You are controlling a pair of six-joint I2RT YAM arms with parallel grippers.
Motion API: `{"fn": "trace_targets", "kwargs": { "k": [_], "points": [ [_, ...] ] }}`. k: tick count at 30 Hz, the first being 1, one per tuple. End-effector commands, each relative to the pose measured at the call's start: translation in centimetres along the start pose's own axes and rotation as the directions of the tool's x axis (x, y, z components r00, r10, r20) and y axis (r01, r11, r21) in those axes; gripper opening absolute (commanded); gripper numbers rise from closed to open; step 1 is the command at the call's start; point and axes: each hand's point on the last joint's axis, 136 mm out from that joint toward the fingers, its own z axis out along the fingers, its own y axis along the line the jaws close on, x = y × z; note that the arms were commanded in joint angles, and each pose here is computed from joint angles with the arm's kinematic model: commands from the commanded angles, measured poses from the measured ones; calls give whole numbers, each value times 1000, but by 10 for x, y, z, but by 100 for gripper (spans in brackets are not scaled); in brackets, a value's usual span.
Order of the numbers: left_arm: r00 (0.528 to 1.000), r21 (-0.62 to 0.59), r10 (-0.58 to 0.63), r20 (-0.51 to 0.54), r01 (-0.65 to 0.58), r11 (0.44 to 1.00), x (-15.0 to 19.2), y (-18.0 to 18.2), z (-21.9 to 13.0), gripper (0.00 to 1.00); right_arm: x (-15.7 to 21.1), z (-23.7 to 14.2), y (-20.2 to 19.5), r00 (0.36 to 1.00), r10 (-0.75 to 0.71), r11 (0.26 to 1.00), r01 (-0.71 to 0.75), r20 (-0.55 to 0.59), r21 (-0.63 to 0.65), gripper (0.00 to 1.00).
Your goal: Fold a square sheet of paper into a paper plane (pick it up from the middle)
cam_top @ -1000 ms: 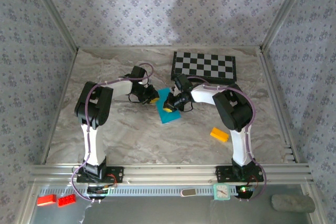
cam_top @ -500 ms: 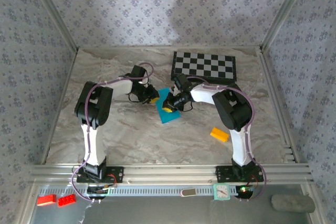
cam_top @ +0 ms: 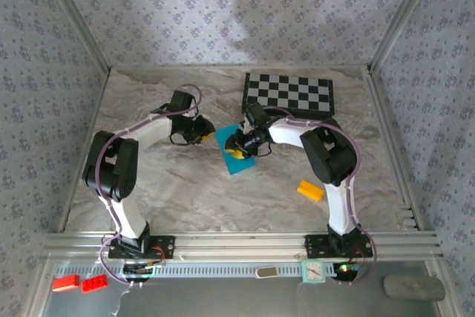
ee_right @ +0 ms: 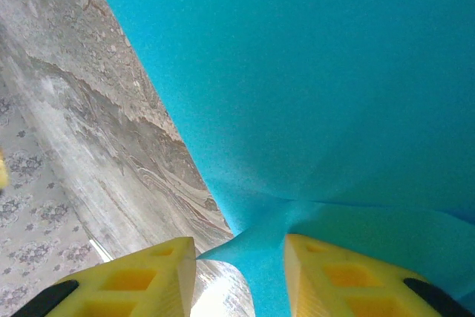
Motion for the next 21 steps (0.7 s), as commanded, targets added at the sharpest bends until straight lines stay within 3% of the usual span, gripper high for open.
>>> {"fn": "trace_targets", "kwargs": {
  "k": [1, 8, 13, 21],
  "points": [
    [1000, 36, 4, -29, -3, 999, 17, -9, -4, 25, 8, 8, -33, 998, 55, 994, -53, -18, 97, 38],
    [995, 54, -3, -97, 8, 998, 48, -9, 11, 21, 9, 7, -34, 999, 51, 994, -49, -17, 95, 42],
    [995, 49, -9, -96, 14, 999, 51, -8, 14, 20, 7, 5, -34, 999, 47, 995, -46, -14, 92, 45],
    [992, 61, 3, -128, 5, 998, 60, -15, 22, 13, 10, 5, -46, 998, 57, 990, -54, -19, 127, 18]
  ]
}}
